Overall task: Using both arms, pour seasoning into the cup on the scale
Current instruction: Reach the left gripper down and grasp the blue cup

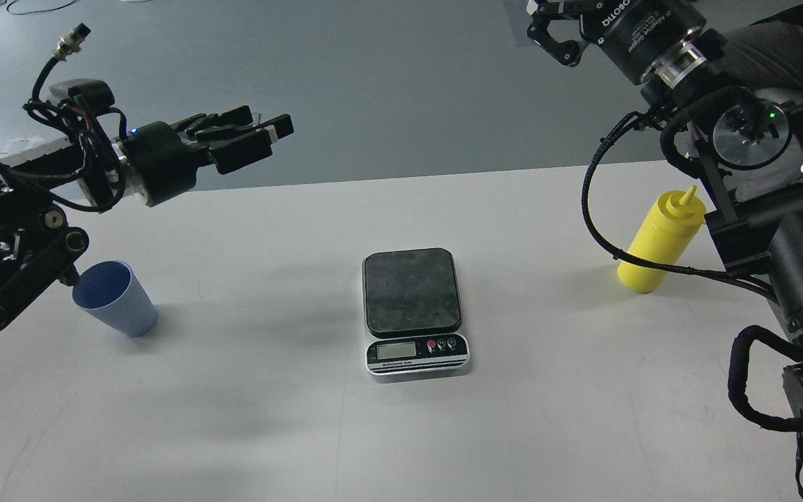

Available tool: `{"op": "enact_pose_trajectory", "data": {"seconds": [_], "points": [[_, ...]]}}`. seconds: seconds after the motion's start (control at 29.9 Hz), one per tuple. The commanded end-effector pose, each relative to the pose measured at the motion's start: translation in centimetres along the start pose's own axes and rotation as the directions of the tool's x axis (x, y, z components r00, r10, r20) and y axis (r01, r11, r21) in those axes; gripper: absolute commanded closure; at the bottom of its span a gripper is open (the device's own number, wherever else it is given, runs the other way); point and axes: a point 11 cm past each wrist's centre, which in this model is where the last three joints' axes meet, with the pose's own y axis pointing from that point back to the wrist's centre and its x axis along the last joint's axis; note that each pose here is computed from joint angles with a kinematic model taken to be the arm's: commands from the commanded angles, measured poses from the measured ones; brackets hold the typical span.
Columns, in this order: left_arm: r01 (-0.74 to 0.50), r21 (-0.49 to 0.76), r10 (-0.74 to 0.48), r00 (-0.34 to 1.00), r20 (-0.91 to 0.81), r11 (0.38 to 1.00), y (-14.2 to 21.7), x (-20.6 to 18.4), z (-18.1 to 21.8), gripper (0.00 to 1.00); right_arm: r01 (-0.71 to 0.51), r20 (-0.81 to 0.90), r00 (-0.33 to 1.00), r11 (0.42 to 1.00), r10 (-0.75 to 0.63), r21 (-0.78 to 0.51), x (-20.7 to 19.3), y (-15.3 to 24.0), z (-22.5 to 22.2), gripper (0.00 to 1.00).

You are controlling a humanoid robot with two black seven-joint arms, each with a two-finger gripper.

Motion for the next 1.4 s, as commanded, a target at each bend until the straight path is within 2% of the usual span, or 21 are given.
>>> {"op": "enact_pose_trajectory", "data": {"seconds": [0.0, 0.3, 0.5, 0.87, 1.37], "points": [[0.064, 0.126, -0.082, 0.986, 0.147, 0.990, 4.1, -0.9, -3.3, 0.02, -0.003, 0.001, 1.000, 1.000, 0.003, 0.000, 0.0, 0.1, 0.1, 0.00], [0.116, 0.353, -0.190, 0.965, 0.182, 0.928, 13.8, -4.2, -9.1, 0.04, -0.008, 0.002, 1.000, 1.000, 0.008, 0.000, 0.1, 0.4, 0.1, 0.00], [0.139, 0.419, -0.205, 0.972, 0.115, 0.897, 16.8, -6.3, -10.5, 0.04, -0.010, 0.003, 1.000, 1.000, 0.010, -0.001, 0.2, 0.4, 0.2, 0.00], [0.175, 0.475, -0.204, 0.979, 0.010, 0.862, 18.7, -9.4, -11.8, 0.08, -0.014, 0.005, 1.000, 1.000, 0.014, -0.002, 0.4, 0.6, 0.3, 0.00], [0.206, 0.458, -0.201, 0.978, -0.061, 0.865, 18.0, -12.1, -11.3, 0.12, -0.014, 0.005, 1.000, 1.000, 0.014, -0.002, 0.4, 0.6, 0.3, 0.00]]}}
